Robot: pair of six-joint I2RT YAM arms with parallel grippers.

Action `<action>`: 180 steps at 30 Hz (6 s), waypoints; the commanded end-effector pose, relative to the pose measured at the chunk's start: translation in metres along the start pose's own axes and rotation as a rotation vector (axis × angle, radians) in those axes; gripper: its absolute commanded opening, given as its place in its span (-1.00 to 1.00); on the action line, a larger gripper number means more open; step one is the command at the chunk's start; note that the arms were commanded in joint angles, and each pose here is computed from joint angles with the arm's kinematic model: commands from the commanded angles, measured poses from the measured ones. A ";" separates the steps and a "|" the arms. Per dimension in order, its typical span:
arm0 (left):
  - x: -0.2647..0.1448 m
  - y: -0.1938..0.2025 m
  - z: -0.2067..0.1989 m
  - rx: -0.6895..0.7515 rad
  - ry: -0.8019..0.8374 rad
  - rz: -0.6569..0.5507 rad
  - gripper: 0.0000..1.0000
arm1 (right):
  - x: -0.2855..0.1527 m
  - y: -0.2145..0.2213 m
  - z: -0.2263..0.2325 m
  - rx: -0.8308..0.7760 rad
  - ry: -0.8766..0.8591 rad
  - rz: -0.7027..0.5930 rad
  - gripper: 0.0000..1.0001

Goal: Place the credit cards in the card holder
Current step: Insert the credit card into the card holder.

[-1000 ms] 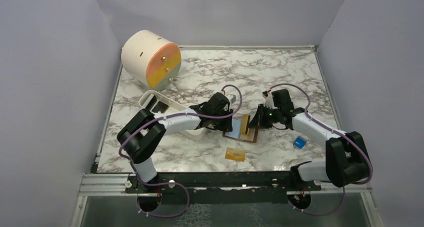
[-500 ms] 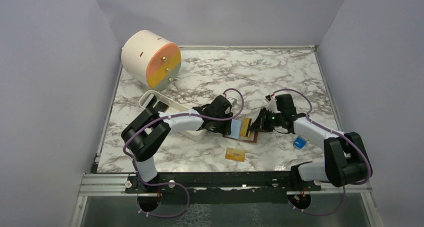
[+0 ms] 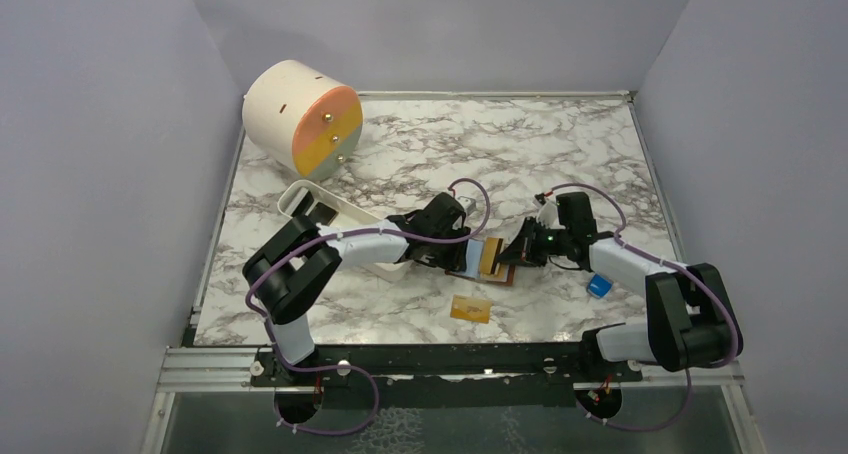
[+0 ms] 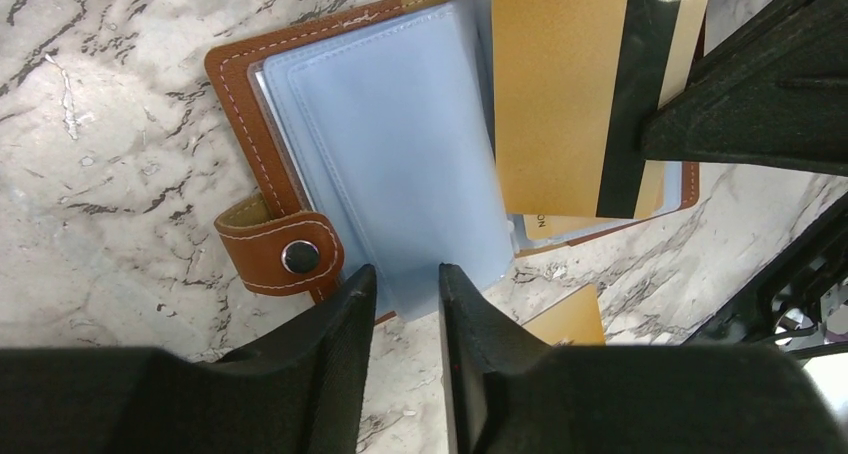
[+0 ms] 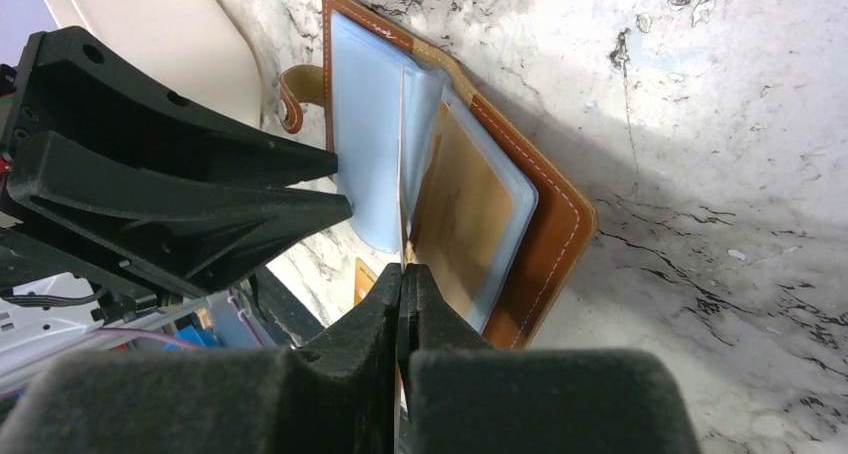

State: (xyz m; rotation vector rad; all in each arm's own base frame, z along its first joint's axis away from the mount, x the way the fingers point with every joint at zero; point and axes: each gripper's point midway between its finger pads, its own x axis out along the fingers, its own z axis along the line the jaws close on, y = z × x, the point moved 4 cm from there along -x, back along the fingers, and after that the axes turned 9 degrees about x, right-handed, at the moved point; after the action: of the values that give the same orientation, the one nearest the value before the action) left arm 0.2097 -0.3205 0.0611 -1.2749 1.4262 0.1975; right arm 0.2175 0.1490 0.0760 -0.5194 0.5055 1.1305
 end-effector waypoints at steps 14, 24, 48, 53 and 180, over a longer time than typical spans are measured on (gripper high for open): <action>-0.018 -0.005 0.008 0.031 -0.104 -0.027 0.07 | -0.005 0.002 0.010 0.009 -0.076 0.009 -0.98; -0.007 0.003 0.004 0.003 -0.062 0.002 0.07 | 0.002 0.003 0.000 0.032 -0.055 -0.002 -0.98; -0.003 0.018 0.002 -0.037 -0.028 0.034 0.03 | 0.010 0.018 -0.017 0.050 -0.075 0.016 -0.98; -0.002 0.017 0.000 -0.034 -0.019 0.034 0.02 | 0.011 0.019 -0.014 0.024 -0.110 0.033 -0.98; 0.013 0.019 -0.025 -0.131 0.037 -0.013 -0.19 | -0.001 -0.009 -0.030 -0.039 0.151 -0.106 -0.36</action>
State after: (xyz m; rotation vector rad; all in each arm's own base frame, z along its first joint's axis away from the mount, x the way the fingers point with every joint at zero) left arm 0.1884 -0.3383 0.0591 -1.4167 1.4386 0.2456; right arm 0.2274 0.1364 0.0593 -0.5832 0.5446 1.0218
